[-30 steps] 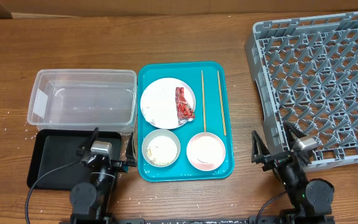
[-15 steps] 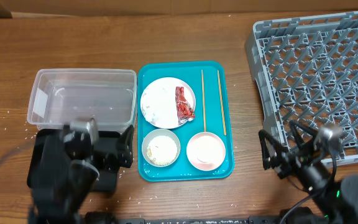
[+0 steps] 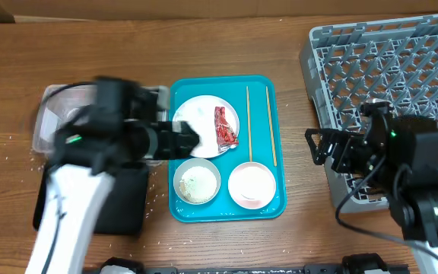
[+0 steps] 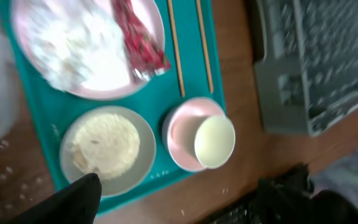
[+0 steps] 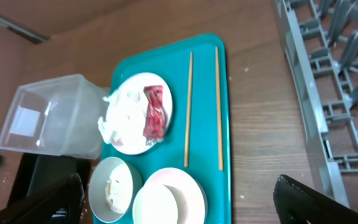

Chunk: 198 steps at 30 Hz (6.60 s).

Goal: Sort waste into correct bins and load items into the dishwasher

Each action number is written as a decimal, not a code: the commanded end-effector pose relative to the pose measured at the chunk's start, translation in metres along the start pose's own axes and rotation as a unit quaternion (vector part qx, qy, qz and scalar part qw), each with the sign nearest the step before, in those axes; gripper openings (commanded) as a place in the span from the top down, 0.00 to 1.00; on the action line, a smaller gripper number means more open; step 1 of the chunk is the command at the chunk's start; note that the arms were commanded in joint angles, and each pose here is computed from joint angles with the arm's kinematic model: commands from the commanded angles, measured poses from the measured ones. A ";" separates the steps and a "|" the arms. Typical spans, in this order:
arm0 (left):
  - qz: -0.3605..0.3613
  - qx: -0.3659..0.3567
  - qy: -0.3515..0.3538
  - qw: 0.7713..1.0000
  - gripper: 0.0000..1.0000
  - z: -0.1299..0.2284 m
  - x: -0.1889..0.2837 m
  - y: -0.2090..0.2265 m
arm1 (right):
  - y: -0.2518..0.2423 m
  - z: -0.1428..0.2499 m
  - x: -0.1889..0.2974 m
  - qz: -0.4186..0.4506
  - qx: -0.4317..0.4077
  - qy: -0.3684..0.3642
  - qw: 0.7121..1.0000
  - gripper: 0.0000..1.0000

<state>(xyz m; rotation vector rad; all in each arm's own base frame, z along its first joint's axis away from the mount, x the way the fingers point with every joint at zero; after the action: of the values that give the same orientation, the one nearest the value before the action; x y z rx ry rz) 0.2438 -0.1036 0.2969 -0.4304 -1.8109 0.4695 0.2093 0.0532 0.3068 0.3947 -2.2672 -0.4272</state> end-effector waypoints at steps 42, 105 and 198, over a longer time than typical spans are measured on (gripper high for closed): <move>0.447 -0.078 0.090 0.887 0.96 -0.023 0.003 -0.039 | 0.067 -0.017 -0.009 -0.353 0.089 0.039 0.930 0.00; 0.109 0.005 0.084 0.991 0.00 -0.020 -0.038 0.001 | -0.170 0.015 -0.018 0.301 -0.301 0.110 0.898 0.37; 0.296 0.258 -0.025 0.919 0.96 0.039 0.008 0.200 | -0.008 -0.027 0.014 -0.112 -0.044 0.078 0.990 0.08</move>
<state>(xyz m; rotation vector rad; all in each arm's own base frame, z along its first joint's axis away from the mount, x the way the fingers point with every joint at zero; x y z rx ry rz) 0.2157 0.0547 0.1914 -0.3782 -1.3659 1.2458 0.2218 0.0339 0.3230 0.6052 -2.0321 -0.5994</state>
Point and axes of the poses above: each gripper's point midway between its finger pads, its own x axis back along the fingers, its own y axis along the line the jaws close on, z = x × y, the point moved 8 cm from there along x, back along the fingers, and after that the axes turned 5 degrees about x, right-handed, at the moved point
